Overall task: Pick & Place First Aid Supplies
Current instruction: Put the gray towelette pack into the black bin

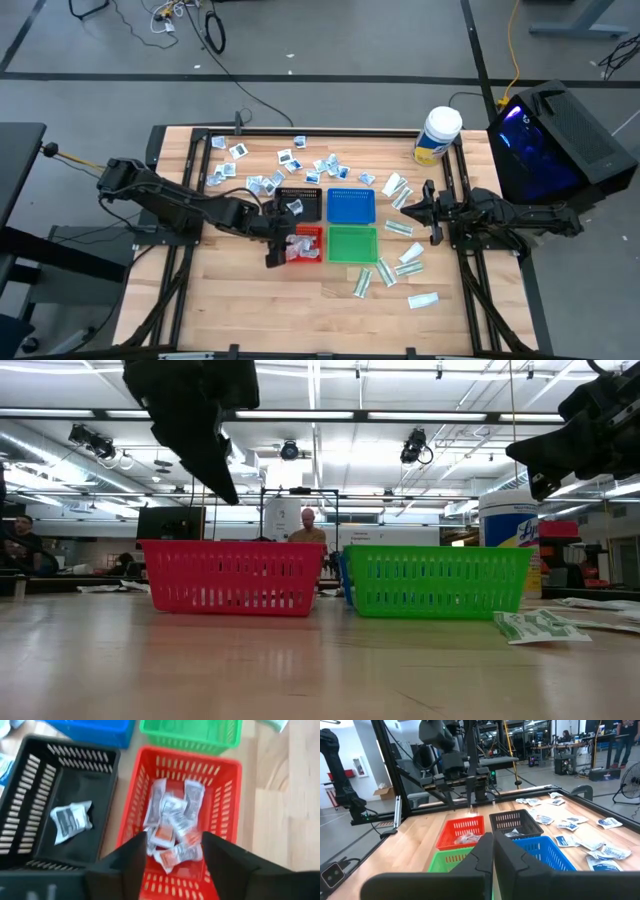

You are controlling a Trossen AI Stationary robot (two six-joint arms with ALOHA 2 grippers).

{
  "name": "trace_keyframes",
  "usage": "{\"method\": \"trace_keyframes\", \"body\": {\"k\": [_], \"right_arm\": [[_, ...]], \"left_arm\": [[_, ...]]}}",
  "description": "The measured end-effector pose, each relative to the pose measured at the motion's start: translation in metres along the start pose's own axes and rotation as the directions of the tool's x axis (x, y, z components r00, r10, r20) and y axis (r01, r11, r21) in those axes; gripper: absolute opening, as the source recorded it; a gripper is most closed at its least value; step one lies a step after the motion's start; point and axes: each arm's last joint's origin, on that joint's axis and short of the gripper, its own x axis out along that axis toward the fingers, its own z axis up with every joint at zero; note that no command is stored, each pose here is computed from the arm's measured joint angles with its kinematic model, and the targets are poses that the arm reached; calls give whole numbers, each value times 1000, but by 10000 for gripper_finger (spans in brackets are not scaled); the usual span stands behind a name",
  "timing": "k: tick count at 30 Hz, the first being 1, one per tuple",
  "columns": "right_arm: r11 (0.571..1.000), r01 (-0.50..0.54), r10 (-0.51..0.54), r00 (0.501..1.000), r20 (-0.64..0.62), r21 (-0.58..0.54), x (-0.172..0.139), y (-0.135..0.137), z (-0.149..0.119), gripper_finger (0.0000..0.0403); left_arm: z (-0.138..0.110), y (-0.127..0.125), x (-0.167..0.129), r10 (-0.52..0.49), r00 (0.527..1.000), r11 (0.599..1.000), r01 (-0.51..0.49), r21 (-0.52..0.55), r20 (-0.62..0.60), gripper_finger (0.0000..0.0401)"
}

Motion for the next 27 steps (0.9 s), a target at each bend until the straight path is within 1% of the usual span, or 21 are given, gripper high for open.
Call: {"method": "trace_keyframes", "body": {"k": [4,8,14,19,23,27], "right_arm": [[1000,0,0,1000,0,0,0,0,0,18],[1000,0,0,1000,-1,0,0,0,0,18],[1000,0,0,1000,0,0,0,0,0,18],[1000,0,0,1000,-1,0,0,0,0,18],[1000,1,-1,1000,-1,0,0,0,0,18],[1000,0,0,1000,-1,0,0,0,0,18]], "left_arm": [[0,0,1,2,1000,1000,-2,-5,2,249],[1,1,1,2,1000,1000,-2,-11,-2,268],[3,13,-3,-54,998,997,52,-51,-29,268],[5,31,-14,-80,996,990,75,-118,-39,261],[8,49,-26,-70,998,977,66,-203,-10,260],[10,69,-40,-35,999,963,42,-265,33,259]]}}
